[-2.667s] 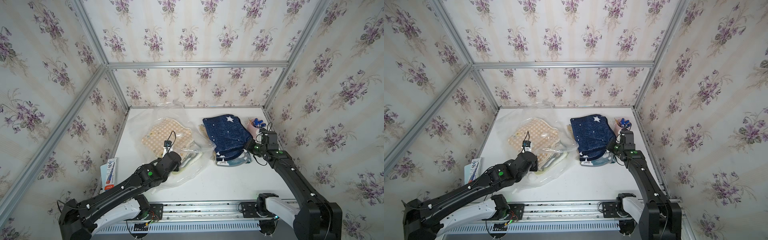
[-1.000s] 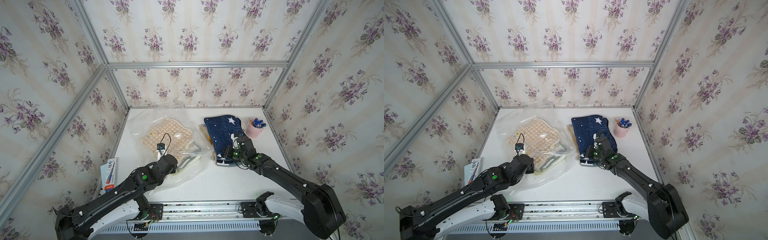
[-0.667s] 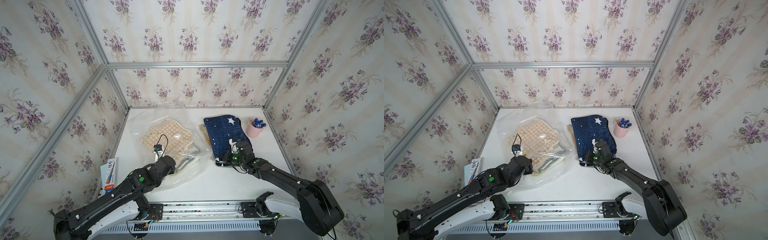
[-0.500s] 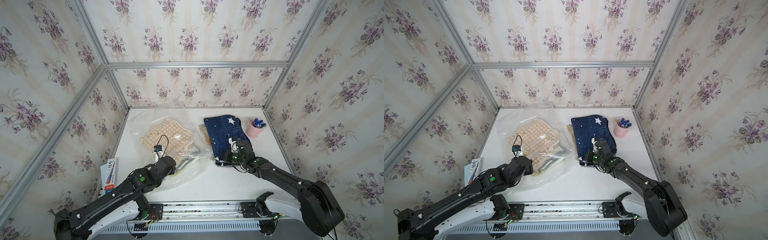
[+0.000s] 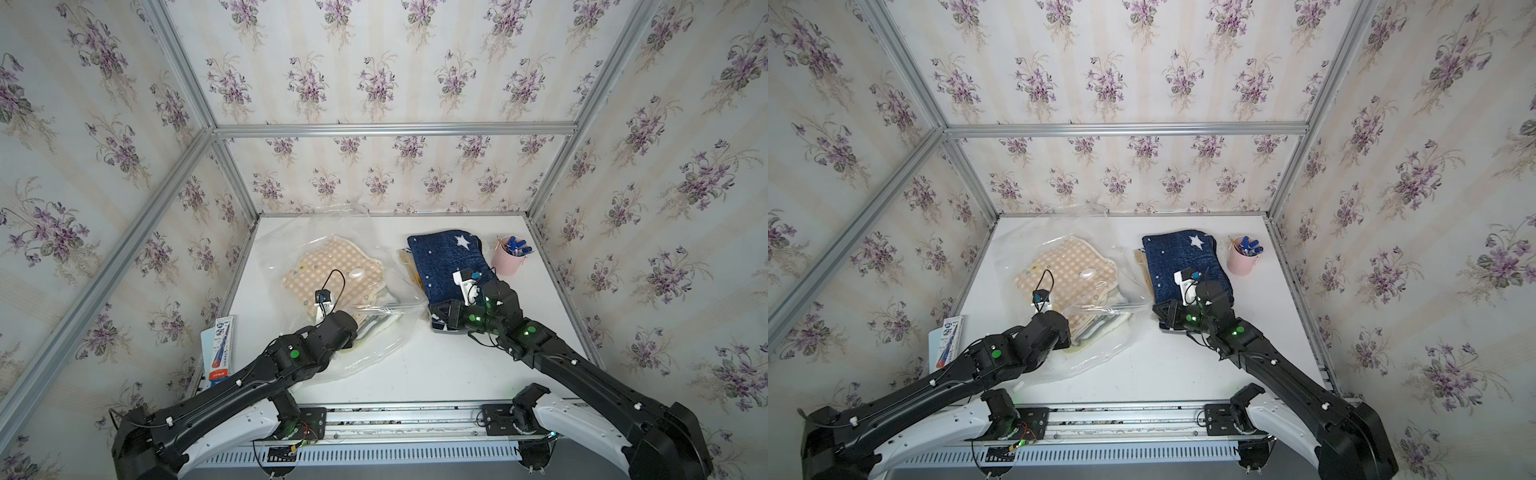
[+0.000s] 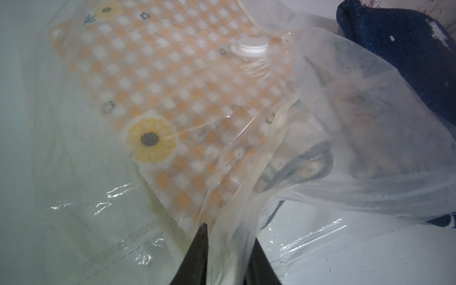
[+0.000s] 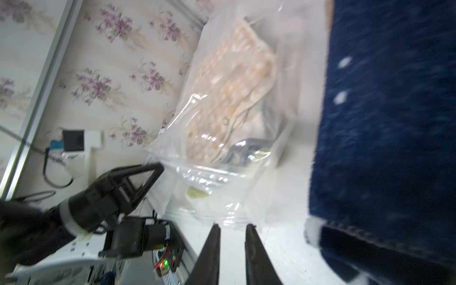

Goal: Take the blanket out of the vacuum bag
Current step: Take out the blanket from the vacuum bag.

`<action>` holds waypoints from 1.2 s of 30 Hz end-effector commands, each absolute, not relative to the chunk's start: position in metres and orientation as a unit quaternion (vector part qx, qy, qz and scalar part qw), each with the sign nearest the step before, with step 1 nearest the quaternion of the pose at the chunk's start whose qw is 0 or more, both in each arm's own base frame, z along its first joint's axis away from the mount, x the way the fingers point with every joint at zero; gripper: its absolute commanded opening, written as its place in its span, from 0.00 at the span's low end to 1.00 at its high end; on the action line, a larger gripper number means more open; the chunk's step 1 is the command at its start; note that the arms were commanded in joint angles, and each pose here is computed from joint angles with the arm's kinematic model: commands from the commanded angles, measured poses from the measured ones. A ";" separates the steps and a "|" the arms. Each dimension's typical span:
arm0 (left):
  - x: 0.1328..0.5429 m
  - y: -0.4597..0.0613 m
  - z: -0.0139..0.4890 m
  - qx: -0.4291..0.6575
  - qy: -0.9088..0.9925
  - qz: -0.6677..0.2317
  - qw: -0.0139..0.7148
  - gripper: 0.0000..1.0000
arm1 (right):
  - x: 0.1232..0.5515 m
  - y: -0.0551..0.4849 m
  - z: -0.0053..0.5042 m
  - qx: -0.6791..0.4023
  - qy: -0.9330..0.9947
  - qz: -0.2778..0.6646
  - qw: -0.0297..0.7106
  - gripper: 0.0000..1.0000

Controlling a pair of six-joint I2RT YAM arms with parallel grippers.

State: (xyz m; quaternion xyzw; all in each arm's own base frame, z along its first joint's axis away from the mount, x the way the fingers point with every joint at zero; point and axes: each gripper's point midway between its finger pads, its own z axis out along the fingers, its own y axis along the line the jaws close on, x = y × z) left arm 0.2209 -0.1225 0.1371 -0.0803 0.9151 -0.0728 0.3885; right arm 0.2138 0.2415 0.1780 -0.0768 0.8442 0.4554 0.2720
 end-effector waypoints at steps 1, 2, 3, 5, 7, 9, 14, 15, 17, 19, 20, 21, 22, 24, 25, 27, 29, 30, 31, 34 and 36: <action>0.226 -0.124 0.140 -0.079 0.909 -0.074 0.402 0.25 | 0.196 0.251 0.175 -0.111 0.850 0.452 0.246 0.21; 0.225 -0.124 0.139 -0.079 0.910 -0.074 0.401 0.25 | 0.192 0.252 0.172 -0.116 0.855 0.447 0.236 0.21; 0.225 -0.124 0.138 -0.078 0.910 -0.073 0.400 0.25 | 0.189 0.253 0.170 -0.121 0.858 0.444 0.229 0.21; 0.224 -0.122 0.137 -0.078 0.911 -0.071 0.398 0.25 | 0.184 0.255 0.168 -0.130 0.857 0.446 0.223 0.21; 0.224 -0.122 0.138 -0.079 0.911 -0.071 0.400 0.25 | 0.179 0.260 0.171 -0.142 0.849 0.460 0.220 0.22; 0.225 -0.122 0.140 -0.082 0.909 -0.073 0.402 0.25 | 0.174 0.265 0.172 -0.150 0.842 0.469 0.219 0.22; 0.234 -0.126 0.145 -0.082 0.907 -0.079 0.406 0.25 | 0.185 0.270 0.175 -0.134 0.837 0.458 0.267 0.20; 0.237 -0.129 0.145 -0.082 0.907 -0.083 0.404 0.25 | 0.190 0.269 0.178 -0.120 0.835 0.456 0.283 0.19; 0.242 -0.135 0.147 -0.081 0.908 -0.094 0.401 0.25 | 0.195 0.269 0.189 -0.095 0.821 0.472 0.308 0.18; 0.246 -0.139 0.147 -0.078 0.909 -0.100 0.397 0.25 | 0.197 0.271 0.198 -0.071 0.806 0.488 0.326 0.18; 0.248 -0.140 0.146 -0.078 0.909 -0.102 0.396 0.25 | 0.197 0.273 0.202 -0.063 0.801 0.493 0.334 0.17; 0.250 -0.141 0.147 -0.078 0.909 -0.103 0.396 0.25 | 0.194 0.276 0.203 -0.062 0.797 0.496 0.340 0.16; 0.251 -0.142 0.146 -0.077 0.910 -0.106 0.393 0.25 | 0.192 0.280 0.204 -0.065 0.796 0.496 0.342 0.16; 0.255 -0.140 0.148 -0.080 0.909 -0.112 0.393 0.25 | 0.184 0.292 0.203 -0.077 0.795 0.497 0.340 0.15; 0.256 -0.140 0.148 -0.081 0.909 -0.117 0.392 0.25 | 0.181 0.298 0.201 -0.081 0.795 0.496 0.339 0.14; 0.259 -0.139 0.149 -0.086 0.907 -0.132 0.391 0.25 | 0.174 0.309 0.195 -0.086 0.796 0.501 0.329 0.13; 0.262 -0.138 0.150 -0.089 0.906 -0.140 0.389 0.25 | 0.169 0.320 0.193 -0.087 0.794 0.508 0.324 0.12; 0.264 -0.138 0.150 -0.089 0.906 -0.143 0.388 0.25 | 0.167 0.326 0.194 -0.089 0.791 0.512 0.324 0.11; 0.265 -0.138 0.150 -0.089 0.906 -0.145 0.389 0.25 | 0.166 0.331 0.195 -0.090 0.789 0.514 0.325 0.11; 0.267 -0.138 0.153 -0.085 0.906 -0.147 0.389 0.25 | 0.162 0.348 0.194 -0.093 0.789 0.513 0.325 0.09; 0.268 -0.139 0.156 -0.082 0.905 -0.151 0.390 0.25 | 0.162 0.357 0.190 -0.085 0.790 0.515 0.320 0.08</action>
